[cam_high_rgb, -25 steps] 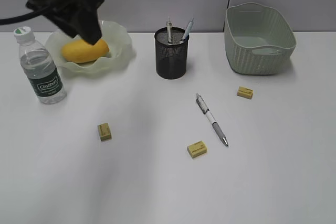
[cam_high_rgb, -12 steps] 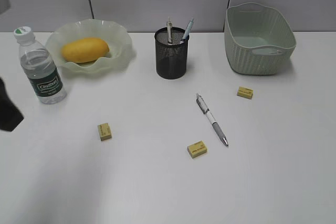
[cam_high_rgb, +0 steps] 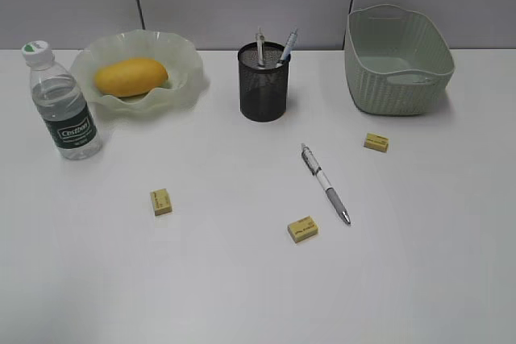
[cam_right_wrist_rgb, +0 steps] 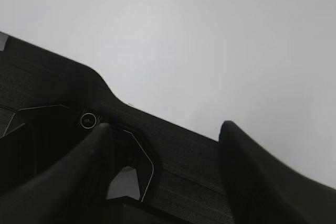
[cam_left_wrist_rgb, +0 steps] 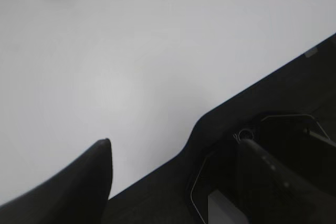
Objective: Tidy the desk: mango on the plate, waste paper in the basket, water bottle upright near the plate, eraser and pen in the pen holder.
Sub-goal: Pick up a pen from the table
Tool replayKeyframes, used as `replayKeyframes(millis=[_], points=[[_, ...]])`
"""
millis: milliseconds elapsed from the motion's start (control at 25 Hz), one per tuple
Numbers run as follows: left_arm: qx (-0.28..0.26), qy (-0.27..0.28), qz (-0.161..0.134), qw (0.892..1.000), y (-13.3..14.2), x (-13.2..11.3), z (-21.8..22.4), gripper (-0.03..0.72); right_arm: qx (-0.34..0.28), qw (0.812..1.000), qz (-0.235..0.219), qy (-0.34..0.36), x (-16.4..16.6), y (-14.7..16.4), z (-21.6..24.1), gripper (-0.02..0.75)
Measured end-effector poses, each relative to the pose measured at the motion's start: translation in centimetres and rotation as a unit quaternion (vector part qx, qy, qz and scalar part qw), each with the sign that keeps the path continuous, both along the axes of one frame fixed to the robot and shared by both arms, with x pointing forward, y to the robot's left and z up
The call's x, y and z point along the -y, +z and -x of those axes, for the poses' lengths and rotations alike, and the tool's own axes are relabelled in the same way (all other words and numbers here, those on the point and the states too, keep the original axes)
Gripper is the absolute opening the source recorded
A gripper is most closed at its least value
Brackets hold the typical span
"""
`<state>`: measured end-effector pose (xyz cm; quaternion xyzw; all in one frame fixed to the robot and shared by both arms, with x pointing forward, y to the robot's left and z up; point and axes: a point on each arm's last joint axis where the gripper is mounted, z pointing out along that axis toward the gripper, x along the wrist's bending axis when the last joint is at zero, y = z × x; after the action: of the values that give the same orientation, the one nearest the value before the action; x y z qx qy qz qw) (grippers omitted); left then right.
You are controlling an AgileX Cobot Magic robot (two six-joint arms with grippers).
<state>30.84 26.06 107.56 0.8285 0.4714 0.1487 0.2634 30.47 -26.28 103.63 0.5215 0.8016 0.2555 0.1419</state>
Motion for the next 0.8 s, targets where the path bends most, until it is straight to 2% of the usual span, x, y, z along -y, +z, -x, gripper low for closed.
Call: replayKeyframes(millis=[280, 600, 800], points=[[0.079, 0.001, 0.046, 0.996, 0.2, -2.4, 4.3, 0.559, 0.000, 1.000, 0.000, 0.000, 0.0, 0.0, 0.0, 0.495], [0.076, 0.001, 0.045, 0.996, -1.4, -3.0, 5.2, 0.524, 0.000, 1.000, 0.000, 0.000, 0.0, 0.0, 0.0, 0.495], [0.099, 0.001, 0.059, 0.993, -1.5, -2.7, 4.7, 0.519, 0.000, 1.000, 0.000, 0.000, 0.0, 0.0, 0.0, 0.495]])
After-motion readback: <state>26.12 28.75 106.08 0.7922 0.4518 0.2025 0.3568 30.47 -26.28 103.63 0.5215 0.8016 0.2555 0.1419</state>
